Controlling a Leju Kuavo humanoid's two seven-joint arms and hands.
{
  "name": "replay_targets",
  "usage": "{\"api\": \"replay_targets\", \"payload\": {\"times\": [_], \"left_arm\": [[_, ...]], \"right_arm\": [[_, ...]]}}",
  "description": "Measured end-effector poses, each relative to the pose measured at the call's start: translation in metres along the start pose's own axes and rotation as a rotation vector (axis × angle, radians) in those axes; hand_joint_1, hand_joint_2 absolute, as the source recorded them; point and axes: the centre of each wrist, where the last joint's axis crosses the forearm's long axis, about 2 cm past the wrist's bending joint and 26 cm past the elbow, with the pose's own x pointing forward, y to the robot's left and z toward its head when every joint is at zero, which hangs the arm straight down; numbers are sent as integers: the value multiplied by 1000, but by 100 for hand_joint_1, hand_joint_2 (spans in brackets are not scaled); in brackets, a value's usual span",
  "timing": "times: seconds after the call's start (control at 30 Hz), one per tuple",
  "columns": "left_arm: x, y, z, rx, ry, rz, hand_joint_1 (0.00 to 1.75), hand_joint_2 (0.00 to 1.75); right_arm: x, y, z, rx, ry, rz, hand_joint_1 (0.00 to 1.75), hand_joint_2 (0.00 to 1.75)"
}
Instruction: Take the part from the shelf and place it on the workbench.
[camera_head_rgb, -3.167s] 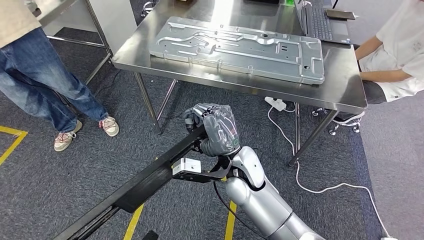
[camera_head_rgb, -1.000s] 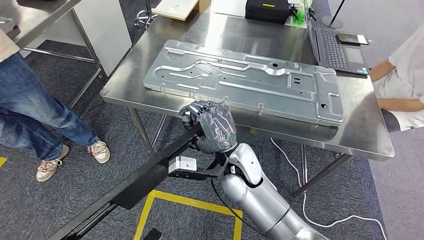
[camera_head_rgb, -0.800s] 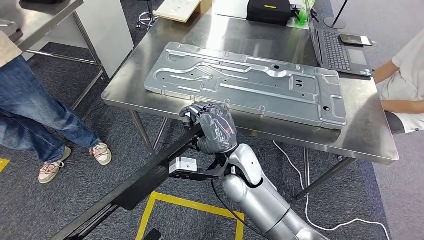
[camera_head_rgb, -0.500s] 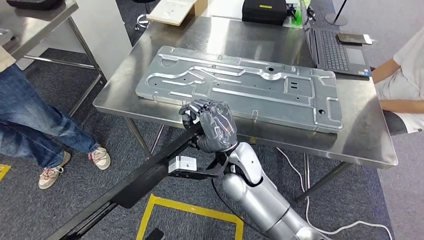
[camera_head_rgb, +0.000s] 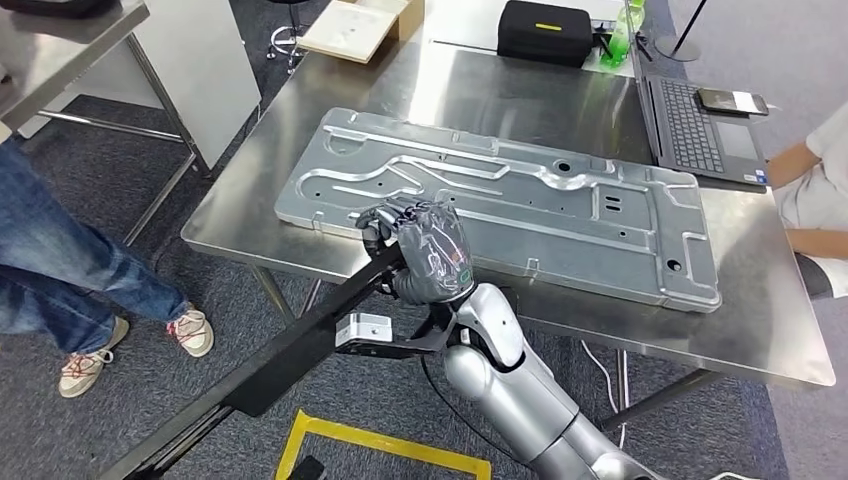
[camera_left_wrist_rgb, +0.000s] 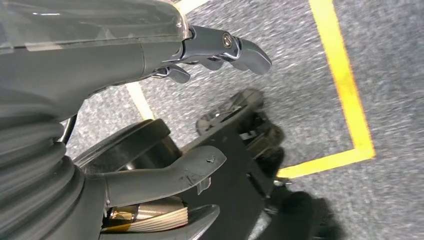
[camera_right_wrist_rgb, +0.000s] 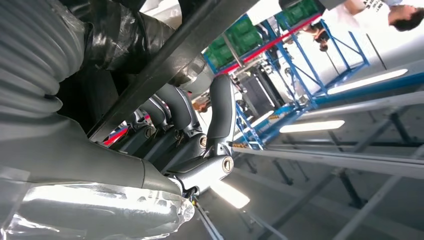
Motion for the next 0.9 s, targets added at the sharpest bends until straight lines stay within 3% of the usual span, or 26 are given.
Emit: {"api": "replay_targets", "payload": {"times": [0.9], "left_arm": [[2,-1,-1,45,-13,-2,0,175]], "right_arm": [[-2,-2,4,1,20,-20,175,175]]}}
